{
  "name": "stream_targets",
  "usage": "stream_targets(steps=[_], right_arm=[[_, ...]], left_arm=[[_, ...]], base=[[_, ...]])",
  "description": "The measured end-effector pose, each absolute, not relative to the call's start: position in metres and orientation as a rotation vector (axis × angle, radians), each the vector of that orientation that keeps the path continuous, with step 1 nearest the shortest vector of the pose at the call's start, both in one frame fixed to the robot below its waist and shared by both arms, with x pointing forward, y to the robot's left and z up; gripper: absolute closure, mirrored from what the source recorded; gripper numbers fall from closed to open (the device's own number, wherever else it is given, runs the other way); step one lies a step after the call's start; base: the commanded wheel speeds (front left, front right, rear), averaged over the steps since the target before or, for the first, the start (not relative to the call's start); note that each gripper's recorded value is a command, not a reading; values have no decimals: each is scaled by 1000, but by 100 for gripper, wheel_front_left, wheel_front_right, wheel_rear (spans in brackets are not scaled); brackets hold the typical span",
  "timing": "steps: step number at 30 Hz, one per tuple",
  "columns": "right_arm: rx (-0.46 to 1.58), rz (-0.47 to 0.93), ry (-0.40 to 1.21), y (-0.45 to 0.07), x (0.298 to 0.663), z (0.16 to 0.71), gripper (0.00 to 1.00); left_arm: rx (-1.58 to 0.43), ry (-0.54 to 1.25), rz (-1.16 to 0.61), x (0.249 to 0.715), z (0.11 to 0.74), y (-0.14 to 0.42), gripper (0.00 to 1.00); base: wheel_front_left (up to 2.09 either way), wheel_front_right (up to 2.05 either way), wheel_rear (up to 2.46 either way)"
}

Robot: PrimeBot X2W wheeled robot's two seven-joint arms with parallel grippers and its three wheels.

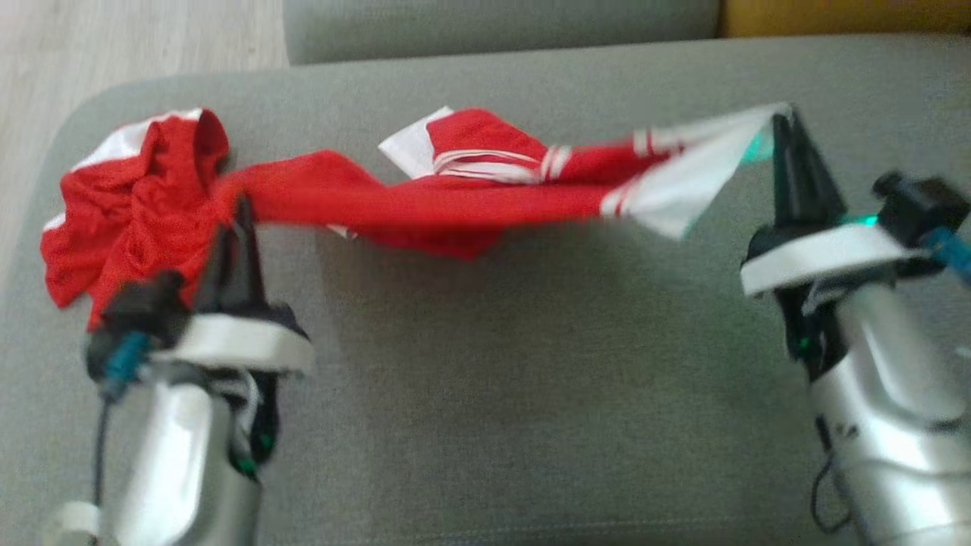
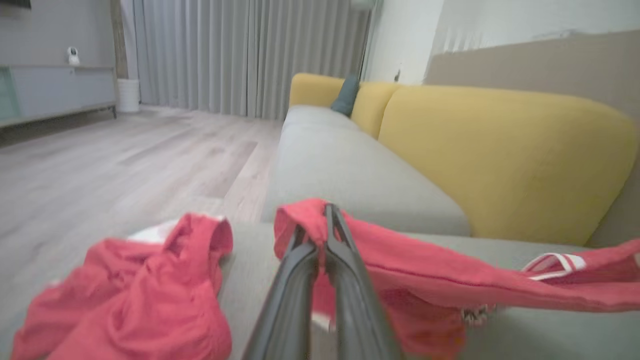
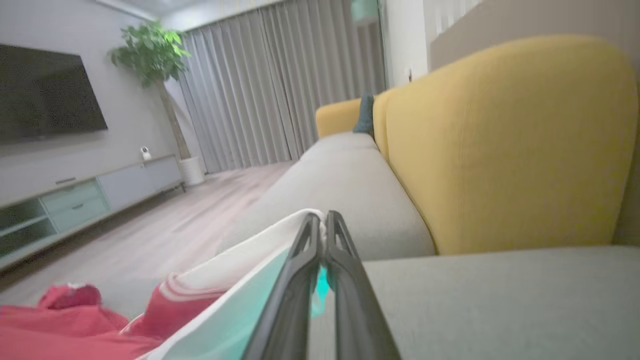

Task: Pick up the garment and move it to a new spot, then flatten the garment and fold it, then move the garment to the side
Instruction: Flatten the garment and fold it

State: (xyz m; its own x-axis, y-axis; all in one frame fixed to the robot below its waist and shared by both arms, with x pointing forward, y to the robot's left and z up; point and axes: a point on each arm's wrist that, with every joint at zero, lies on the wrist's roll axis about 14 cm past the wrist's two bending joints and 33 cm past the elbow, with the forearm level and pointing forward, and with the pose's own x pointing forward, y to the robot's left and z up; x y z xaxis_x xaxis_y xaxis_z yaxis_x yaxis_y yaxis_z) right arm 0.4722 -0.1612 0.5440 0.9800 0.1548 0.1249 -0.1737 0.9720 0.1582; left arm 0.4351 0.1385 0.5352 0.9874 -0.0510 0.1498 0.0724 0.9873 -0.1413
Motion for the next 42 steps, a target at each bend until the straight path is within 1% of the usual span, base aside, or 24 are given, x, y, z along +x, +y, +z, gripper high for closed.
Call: stream_targets(steps=[5,8,11,14,18,19,22,24,27,29,33,35,37,39,42], right_arm=[[241,219,-287,-166,476,636,100],[265,250,-341,-174,475,680,100],[296,265,-345,-180,479,701,100],[331,264,-311,-184,492,700,100],[354,242,-265,-186,522,687,100],[354,242,-265,-186,522,687,100],[376,196,-269,-191,558,686,100],[352,148,-324,-200,582,698,100],[354,59,-482,-225,605,736,100],[348,19,-571,-238,612,760,100],[316,-29,-615,-255,618,774,100],[325,-52,-590,-263,621,763,100],[321,-62,-554,-266,622,746,100],[322,-68,-499,-269,621,719,100],[320,-68,-358,-266,609,653,100]], left_arm=[[-40,-428,-124,445,635,146,100],[19,-568,-159,449,689,147,100],[55,-640,-177,459,731,143,100],[79,-631,-204,479,746,136,100],[104,-534,-233,519,723,122,100],[104,-534,-233,519,723,122,100],[122,-483,-187,559,706,125,100],[110,-504,-132,583,710,133,100],[107,-575,-109,608,728,131,100],[96,-613,-110,620,739,127,100],[63,-627,-98,632,747,126,100],[40,-604,-101,632,737,124,100],[9,-544,-100,634,711,124,100],[-44,-448,-82,632,669,127,100],[-110,-260,-52,612,586,133,100]], base=[[0,0,0],[0,0,0],[0,0,0],[0,0,0],[0,0,0],[0,0,0],[0,0,0],[0,0,0],[0,0,0],[0,0,0],[0,0,0],[0,0,0],[0,0,0],[0,0,0],[0,0,0]])
